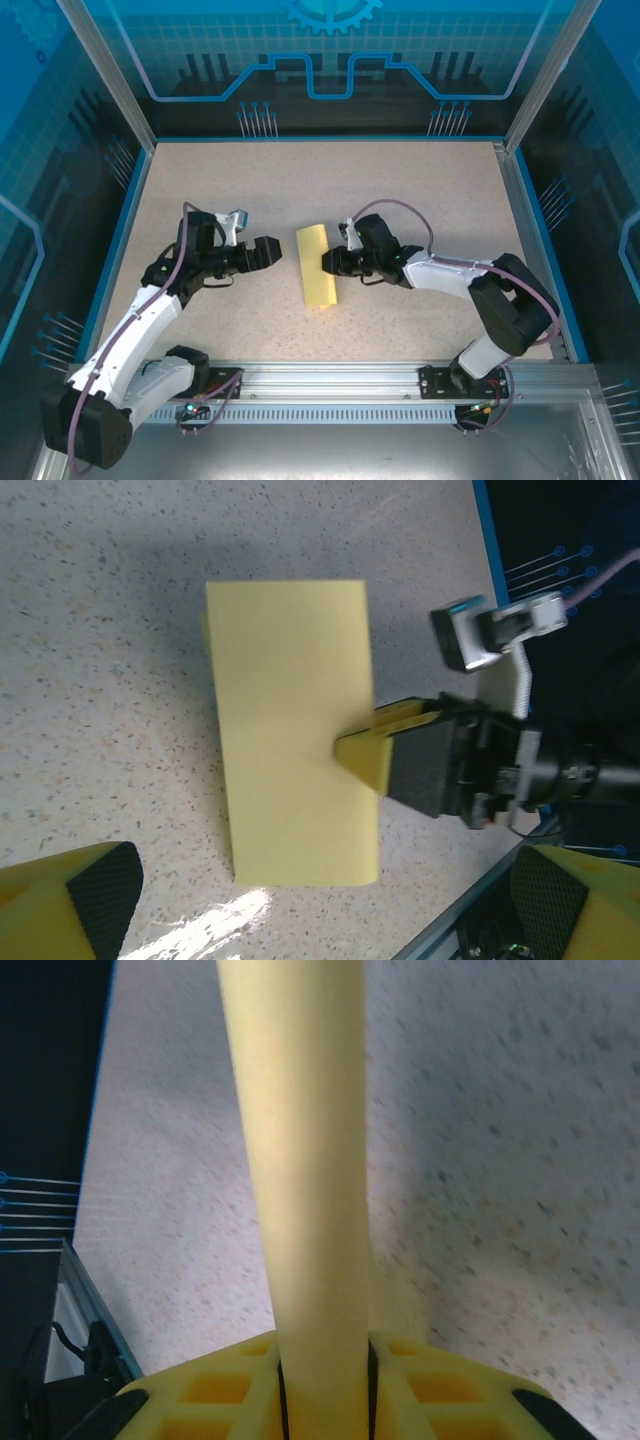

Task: Fold a paper plane with a square sheet of paper (pick it up from the middle)
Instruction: First fold in half a square sheet of paper at the center of the table.

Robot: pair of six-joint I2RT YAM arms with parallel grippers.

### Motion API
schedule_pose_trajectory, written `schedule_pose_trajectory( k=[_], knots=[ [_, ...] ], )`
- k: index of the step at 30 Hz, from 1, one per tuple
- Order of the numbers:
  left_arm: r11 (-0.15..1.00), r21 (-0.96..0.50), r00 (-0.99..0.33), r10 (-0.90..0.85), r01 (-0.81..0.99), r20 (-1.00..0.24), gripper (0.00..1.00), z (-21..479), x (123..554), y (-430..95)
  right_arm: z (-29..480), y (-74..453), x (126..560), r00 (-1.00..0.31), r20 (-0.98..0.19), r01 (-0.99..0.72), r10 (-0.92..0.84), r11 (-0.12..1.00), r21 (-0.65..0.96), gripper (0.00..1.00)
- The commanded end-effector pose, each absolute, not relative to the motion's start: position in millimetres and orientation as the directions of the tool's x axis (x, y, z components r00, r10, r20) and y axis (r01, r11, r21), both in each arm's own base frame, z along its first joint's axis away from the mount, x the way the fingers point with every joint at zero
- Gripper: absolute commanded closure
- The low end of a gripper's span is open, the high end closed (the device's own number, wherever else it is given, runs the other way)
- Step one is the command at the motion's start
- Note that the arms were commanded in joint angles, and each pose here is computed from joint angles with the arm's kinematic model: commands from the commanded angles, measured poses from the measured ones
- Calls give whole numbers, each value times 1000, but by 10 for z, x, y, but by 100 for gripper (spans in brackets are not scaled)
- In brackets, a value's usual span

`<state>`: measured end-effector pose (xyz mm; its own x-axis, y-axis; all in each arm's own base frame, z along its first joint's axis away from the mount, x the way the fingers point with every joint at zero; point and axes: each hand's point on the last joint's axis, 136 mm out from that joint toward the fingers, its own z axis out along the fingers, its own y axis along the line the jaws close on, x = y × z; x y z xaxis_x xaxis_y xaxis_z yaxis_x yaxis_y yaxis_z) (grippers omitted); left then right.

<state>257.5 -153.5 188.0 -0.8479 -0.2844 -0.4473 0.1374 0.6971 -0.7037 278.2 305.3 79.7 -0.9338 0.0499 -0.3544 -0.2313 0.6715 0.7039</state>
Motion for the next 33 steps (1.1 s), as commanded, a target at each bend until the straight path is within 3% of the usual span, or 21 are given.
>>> schedule_pose_trajectory(
  k=[1,22,26,33],
  knots=[
    [635,-758,-873,-275,151,-404,1,1824,2586,-1733,704,3025,2819,-942,-323,-202,89,618,760,75],
    [609,-777,-928,-179,158,-328,2,1438,2796,-2471,250,2401,2678,-970,-228,-109,86,684,722,72],
    [692,-708,-930,-153,140,-334,7,1270,2760,-2528,243,2356,2668,-969,-241,-129,60,708,694,71],
    [795,-588,-921,-105,149,-375,25,943,2678,-2668,253,2357,2675,-967,-250,-148,39,714,684,69]
  ],
)
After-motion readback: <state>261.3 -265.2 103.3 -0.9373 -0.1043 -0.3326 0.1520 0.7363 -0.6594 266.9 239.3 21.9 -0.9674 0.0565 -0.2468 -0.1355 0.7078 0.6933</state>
